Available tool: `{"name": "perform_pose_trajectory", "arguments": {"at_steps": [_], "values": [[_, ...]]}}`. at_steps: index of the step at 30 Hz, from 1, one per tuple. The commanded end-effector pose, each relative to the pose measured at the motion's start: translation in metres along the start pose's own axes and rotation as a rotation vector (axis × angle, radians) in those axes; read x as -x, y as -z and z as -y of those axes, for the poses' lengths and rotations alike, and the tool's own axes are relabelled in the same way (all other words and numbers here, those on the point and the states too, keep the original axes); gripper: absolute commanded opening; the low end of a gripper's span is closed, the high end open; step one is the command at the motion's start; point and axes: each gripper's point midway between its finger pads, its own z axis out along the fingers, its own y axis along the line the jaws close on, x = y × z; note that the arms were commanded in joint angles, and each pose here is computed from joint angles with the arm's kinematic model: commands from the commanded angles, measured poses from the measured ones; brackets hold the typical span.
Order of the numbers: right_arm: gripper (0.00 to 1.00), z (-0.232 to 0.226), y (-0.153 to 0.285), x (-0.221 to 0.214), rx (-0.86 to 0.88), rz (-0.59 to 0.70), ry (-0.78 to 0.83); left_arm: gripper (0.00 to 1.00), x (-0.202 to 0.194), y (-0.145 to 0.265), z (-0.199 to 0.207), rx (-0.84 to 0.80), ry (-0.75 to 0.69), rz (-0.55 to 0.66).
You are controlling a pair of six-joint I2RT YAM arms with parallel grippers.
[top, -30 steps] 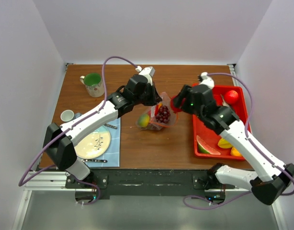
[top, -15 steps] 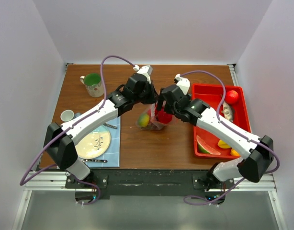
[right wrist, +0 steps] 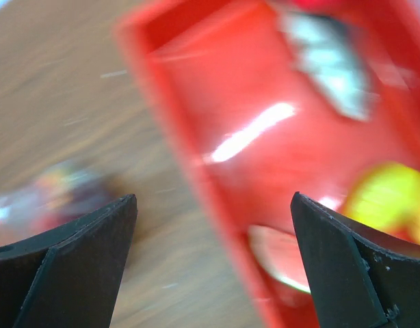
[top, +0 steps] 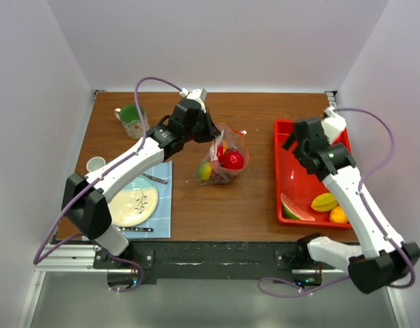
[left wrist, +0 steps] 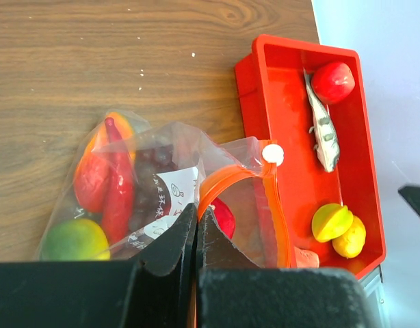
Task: Place the food in the zip-top bag and seal the zipper
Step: Place the fake fruit in the zipper food storage bag, then pick up the fake fruit from the bin.
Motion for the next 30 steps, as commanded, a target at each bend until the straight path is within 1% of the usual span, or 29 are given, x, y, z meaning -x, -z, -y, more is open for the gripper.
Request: {"name": "perform_pose_trajectory", "arguments": {"at_steps": [1, 3, 5, 6, 7, 8, 9, 15, 20, 24, 27, 30], "values": [[0.99, 0.085, -0.005, -0.017, -0.281, 0.003, -0.027, 0.00, 0.023, 0.003, 0.010, -0.048, 0.013, 0.044], [0.99, 0.111, -0.016, -0.025, -0.366, -0.027, -0.057, 0.00, 0.023, 0.003, 0.011, -0.051, 0.008, 0.042], [0.99, 0.132, -0.028, -0.042, -0.436, -0.075, -0.055, 0.00, 0.025, 0.002, 0.011, -0.047, 0.000, 0.043], [0.99, 0.145, -0.032, -0.044, -0.478, -0.085, -0.084, 0.00, 0.024, 0.001, 0.009, -0.039, -0.003, 0.036], [0.99, 0.156, -0.037, -0.055, -0.506, -0.108, -0.083, 0.00, 0.024, 0.001, 0.009, -0.039, -0.005, 0.038], [0.99, 0.155, -0.042, -0.055, -0.493, -0.099, -0.094, 0.00, 0.023, 0.001, 0.009, -0.037, -0.005, 0.036], [0.99, 0.168, -0.046, -0.058, -0.525, -0.112, -0.137, 0.00, 0.023, 0.001, 0.010, -0.041, -0.005, 0.036], [0.98, 0.198, -0.074, -0.088, -0.578, -0.203, -0.204, 0.00, 0.019, 0.000, 0.005, -0.029, -0.012, 0.024], [0.98, 0.193, -0.091, -0.088, -0.507, -0.195, -0.255, 0.00, 0.019, 0.001, 0.005, -0.029, -0.019, 0.027], [0.94, 0.187, -0.099, -0.093, -0.474, -0.213, -0.286, 0.00, 0.018, 0.000, 0.004, -0.030, -0.016, 0.020], [0.89, 0.182, -0.104, -0.098, -0.446, -0.213, -0.316, 0.00, 0.018, 0.000, 0.005, -0.032, -0.016, 0.020], [0.87, 0.187, -0.106, -0.108, -0.469, -0.224, -0.319, 0.00, 0.017, -0.001, 0.005, -0.033, -0.015, 0.019]]}}
